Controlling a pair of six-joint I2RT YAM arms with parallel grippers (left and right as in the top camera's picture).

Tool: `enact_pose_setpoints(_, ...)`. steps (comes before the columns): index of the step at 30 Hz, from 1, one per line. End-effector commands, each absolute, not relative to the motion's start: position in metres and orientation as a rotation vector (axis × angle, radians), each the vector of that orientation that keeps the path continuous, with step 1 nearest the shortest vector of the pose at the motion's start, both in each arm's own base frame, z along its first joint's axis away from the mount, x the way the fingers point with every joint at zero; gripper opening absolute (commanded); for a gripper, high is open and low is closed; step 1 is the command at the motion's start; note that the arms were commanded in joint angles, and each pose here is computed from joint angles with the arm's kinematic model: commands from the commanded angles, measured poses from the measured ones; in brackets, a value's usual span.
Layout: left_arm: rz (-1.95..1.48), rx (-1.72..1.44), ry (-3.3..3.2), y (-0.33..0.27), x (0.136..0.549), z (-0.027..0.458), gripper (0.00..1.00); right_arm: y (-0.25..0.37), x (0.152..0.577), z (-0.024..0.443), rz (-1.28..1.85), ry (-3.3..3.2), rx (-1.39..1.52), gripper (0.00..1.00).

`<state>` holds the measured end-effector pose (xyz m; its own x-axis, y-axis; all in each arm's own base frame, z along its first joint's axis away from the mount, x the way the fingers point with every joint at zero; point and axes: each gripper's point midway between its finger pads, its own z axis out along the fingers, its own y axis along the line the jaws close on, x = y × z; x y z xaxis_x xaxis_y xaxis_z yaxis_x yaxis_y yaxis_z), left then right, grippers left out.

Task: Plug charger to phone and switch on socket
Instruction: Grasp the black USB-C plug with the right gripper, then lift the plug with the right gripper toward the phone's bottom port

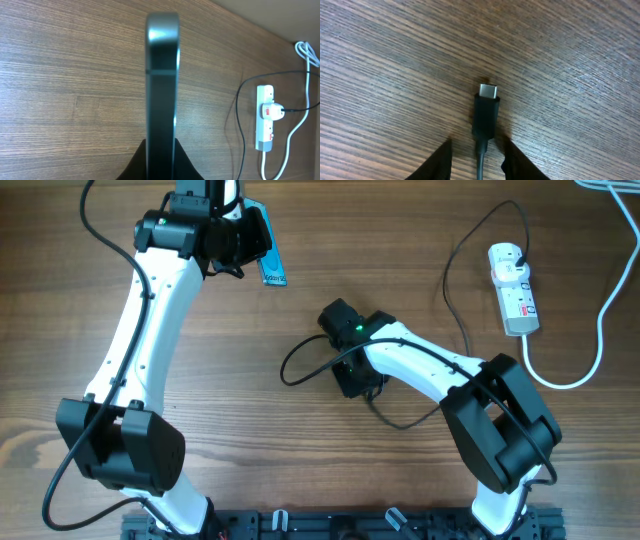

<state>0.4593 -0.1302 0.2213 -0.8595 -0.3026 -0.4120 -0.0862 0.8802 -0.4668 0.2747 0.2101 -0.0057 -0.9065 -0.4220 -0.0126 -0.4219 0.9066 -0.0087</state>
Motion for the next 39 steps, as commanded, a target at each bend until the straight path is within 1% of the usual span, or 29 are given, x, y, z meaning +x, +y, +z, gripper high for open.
enact_pose_setpoints(1,-0.599,-0.242,2.549,-0.133,0.461,0.225,0.04,0.198,0.273,-0.023,-0.137,3.077,-0.666,0.25)
enact_pose_setpoints(4,-0.599,-0.242,2.548,-0.133,0.461,0.225,0.04,0.199,0.274,-0.023,-0.128,3.075,-0.664,0.20)
enact_pose_setpoints(6,-0.599,-0.242,2.548,-0.133,0.461,0.225,0.04,0.200,0.275,-0.023,-0.124,3.071,-0.665,0.19)
enact_pose_setpoints(9,-0.599,-0.242,2.548,-0.133,0.461,0.225,0.04,0.200,0.276,-0.023,-0.122,3.066,-0.664,0.15)
enact_pose_setpoints(13,-0.600,-0.241,2.549,-0.133,0.461,0.225,0.04,0.203,0.280,-0.023,-0.108,3.050,-0.658,0.13)
enact_pose_setpoints(15,-0.600,-0.241,2.549,-0.133,0.461,0.225,0.04,0.205,0.282,-0.023,-0.099,3.043,-0.642,0.04)
enact_pose_setpoints(18,-0.606,-0.239,2.549,-0.134,0.461,0.225,0.04,0.212,0.286,-0.021,-0.053,3.042,-0.590,0.04)
enact_pose_setpoints(21,-0.659,-0.221,2.551,-0.140,0.459,0.227,0.04,0.220,0.295,-0.005,-0.020,3.024,-0.552,0.04)
enact_pose_setpoints(24,-0.766,-0.174,2.517,-0.153,0.460,0.237,0.04,0.231,0.303,0.030,0.079,2.997,-0.533,0.04)
enact_pose_setpoints(27,-1.007,-0.061,2.403,-0.173,0.466,0.265,0.04,0.246,0.303,0.076,0.355,2.943,-0.506,0.04)
enact_pose_setpoints(30,-1.233,0.061,2.281,-0.182,0.464,0.296,0.04,0.249,0.304,0.122,0.566,2.857,-0.468,0.04)
enact_pose_setpoints(34,-1.442,0.091,2.185,-0.180,0.460,0.324,0.04,0.249,0.303,0.197,0.870,2.659,-0.441,0.04)
enact_pose_setpoints(37,-1.586,0.193,2.104,-0.188,0.450,0.347,0.04,0.253,0.298,0.233,1.020,2.539,-0.471,0.04)
enact_pose_setpoints(39,-1.684,0.230,2.072,-0.193,0.442,0.361,0.04,0.256,0.299,0.239,1.052,2.522,-0.448,0.04)
